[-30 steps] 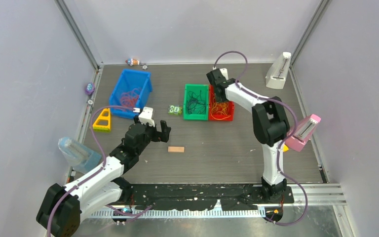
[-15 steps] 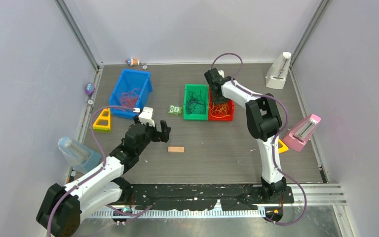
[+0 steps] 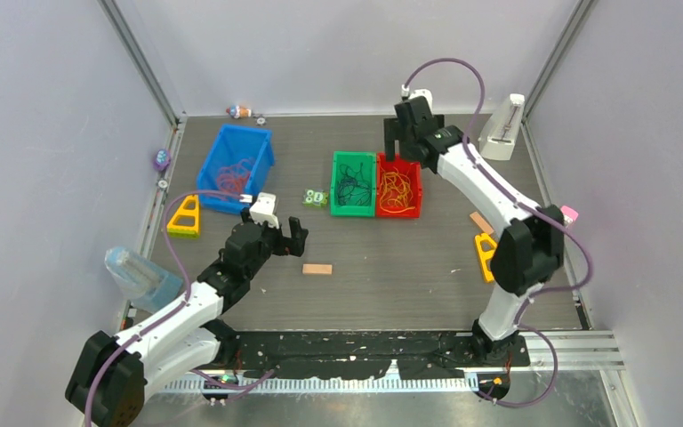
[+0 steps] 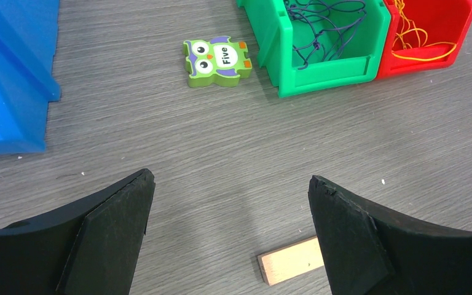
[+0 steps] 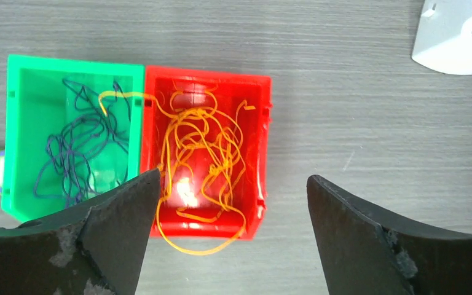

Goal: Untangle the cables

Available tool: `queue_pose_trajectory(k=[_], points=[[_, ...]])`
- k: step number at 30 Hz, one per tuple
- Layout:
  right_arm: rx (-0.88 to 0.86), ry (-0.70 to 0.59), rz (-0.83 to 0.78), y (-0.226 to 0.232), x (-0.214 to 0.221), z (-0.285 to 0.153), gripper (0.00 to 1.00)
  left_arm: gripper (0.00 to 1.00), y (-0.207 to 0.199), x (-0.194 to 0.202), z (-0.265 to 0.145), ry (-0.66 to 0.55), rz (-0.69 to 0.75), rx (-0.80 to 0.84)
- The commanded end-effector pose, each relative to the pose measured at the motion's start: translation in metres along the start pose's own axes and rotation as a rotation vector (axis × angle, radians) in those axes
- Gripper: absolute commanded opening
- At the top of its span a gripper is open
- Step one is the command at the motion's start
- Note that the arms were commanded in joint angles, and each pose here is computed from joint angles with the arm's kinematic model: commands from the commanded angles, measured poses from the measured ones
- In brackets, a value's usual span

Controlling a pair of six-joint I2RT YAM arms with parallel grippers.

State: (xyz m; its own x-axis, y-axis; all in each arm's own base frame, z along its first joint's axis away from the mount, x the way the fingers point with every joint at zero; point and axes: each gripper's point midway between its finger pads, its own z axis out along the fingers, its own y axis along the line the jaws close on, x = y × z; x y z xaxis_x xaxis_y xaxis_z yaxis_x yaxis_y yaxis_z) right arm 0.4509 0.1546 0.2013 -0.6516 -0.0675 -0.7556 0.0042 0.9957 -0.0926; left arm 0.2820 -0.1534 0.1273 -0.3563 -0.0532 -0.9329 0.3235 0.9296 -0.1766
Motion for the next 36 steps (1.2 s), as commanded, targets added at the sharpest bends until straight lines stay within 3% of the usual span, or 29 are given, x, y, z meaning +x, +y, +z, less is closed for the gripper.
queue_pose_trajectory(k=[1, 3, 4, 5, 6, 7, 8, 9, 10, 11, 14, 24, 29, 34, 36], points=[[-0.049, -0.128, 0.018, -0.014, -0.004, -0.041, 0.96, 0.97, -0.007, -0.027, -0.002, -0.073, -0.001, 0.021], [-0.08, -0.212, 0.033, -0.022, 0.0, -0.059, 0.97, 0.98, -0.007, -0.027, -0.002, -0.074, 0.0, 0.021], [-0.11, -0.314, 0.066, -0.026, -0.015, -0.081, 0.97, 0.98, -0.007, -0.028, -0.003, -0.077, 0.0, 0.022], [-0.108, -0.296, 0.042, -0.03, 0.009, -0.075, 0.98, 0.98, -0.008, -0.028, -0.003, -0.078, 0.0, 0.026], [-0.132, -0.397, 0.078, -0.035, -0.003, -0.096, 0.98, 0.98, -0.008, -0.028, -0.003, -0.079, 0.001, 0.03], [-0.129, -0.371, 0.069, -0.038, 0.026, -0.086, 0.98, 0.98, -0.009, -0.029, -0.003, -0.081, 0.002, 0.032], [-0.169, -0.483, 0.116, -0.041, 0.012, -0.108, 0.98, 0.98, -0.009, -0.03, -0.004, -0.084, 0.003, 0.037], [-0.186, -0.462, 0.114, -0.04, 0.04, -0.098, 0.99, 0.98, -0.01, -0.03, -0.004, -0.087, 0.003, 0.04], [-0.26, -0.562, 0.135, -0.036, 0.029, -0.119, 0.99, 0.98, -0.01, -0.03, -0.005, -0.087, 0.003, 0.041], [-0.271, -0.528, 0.113, -0.034, 0.062, -0.105, 0.97, 0.98, -0.01, -0.03, -0.005, -0.088, 0.004, 0.042], [-0.287, -0.608, 0.119, -0.044, 0.095, -0.108, 0.95, 0.98, -0.01, -0.03, -0.007, -0.093, 0.007, 0.043], [-0.053, -0.657, 0.135, -0.097, 0.138, -0.101, 0.95, 0.98, 0.006, -0.033, -0.016, -0.145, 0.061, -0.017], [0.147, -0.665, 0.092, -0.13, 0.147, -0.083, 0.95, 0.99, 0.046, -0.04, -0.029, -0.189, 0.115, -0.228], [0.286, -0.758, 0.239, -0.164, 0.153, -0.072, 0.97, 1.0, 0.076, -0.042, -0.037, -0.225, 0.163, -0.376], [0.306, -0.764, 0.195, -0.166, 0.151, -0.07, 0.98, 1.0, 0.084, -0.044, -0.037, -0.213, 0.181, -0.412]])
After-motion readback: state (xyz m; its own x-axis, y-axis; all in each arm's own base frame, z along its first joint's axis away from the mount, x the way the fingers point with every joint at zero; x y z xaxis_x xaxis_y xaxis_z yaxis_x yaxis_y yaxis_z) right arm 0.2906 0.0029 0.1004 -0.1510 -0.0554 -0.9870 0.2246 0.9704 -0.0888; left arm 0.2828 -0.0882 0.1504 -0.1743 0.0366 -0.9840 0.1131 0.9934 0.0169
